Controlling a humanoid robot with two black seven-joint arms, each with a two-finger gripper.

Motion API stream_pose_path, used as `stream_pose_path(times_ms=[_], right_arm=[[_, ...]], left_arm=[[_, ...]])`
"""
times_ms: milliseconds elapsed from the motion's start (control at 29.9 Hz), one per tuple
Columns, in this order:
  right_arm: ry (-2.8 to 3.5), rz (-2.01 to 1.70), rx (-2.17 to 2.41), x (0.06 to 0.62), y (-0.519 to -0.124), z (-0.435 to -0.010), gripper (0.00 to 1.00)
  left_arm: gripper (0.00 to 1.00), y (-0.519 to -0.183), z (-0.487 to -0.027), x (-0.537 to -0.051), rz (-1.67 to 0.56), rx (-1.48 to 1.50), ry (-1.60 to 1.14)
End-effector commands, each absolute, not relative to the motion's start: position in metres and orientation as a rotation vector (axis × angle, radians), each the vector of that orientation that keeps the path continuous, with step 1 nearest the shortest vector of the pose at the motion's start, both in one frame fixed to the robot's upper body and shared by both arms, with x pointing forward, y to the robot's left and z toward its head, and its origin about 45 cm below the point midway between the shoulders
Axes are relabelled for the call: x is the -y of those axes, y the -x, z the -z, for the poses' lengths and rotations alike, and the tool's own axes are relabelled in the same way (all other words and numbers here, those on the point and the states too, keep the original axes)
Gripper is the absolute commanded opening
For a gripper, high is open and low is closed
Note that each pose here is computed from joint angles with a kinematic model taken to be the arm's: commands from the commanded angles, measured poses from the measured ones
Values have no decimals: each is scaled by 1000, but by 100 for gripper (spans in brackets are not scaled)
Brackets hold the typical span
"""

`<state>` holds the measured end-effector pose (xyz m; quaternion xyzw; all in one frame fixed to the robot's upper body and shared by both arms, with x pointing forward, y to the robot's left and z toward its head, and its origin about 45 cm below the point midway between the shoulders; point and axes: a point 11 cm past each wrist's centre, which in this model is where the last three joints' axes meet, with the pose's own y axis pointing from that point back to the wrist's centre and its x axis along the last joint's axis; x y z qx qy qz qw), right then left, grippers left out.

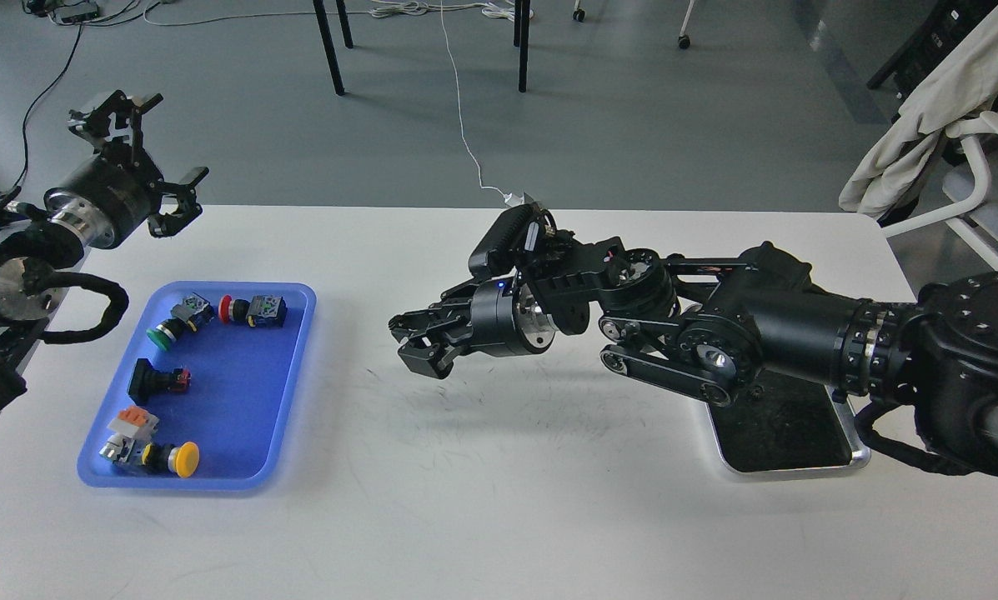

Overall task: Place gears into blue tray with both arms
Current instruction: 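Lift the black part and carry it toward the table centre, then lower the right gripper and release the black part onto the table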

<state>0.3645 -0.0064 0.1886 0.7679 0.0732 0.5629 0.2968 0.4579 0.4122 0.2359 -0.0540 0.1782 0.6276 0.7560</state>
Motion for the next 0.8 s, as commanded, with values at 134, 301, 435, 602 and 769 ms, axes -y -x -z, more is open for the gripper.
stream_pose_path(times_ms=[134,301,435,602,769], right_arm=[[-2036,-1488,-214,16,-355,-164,1],[-2013,-1448,-213,36,-349,-131,1],[-2002,-1412,-184,48,-351,-117,1],[-1961,-1403,-135,60,-365,-115,1],[-1949,-1407,-100,65,-370,-115,1]], left_arm=[[99,-456,-242,-423,-1379,-373,119],[99,-454,-247,-430,-1386,-362,116],[99,-455,-249,-429,-1379,-360,122],[99,-454,-252,-434,-1383,-353,122],[99,-453,-252,-433,-1380,-352,123]])
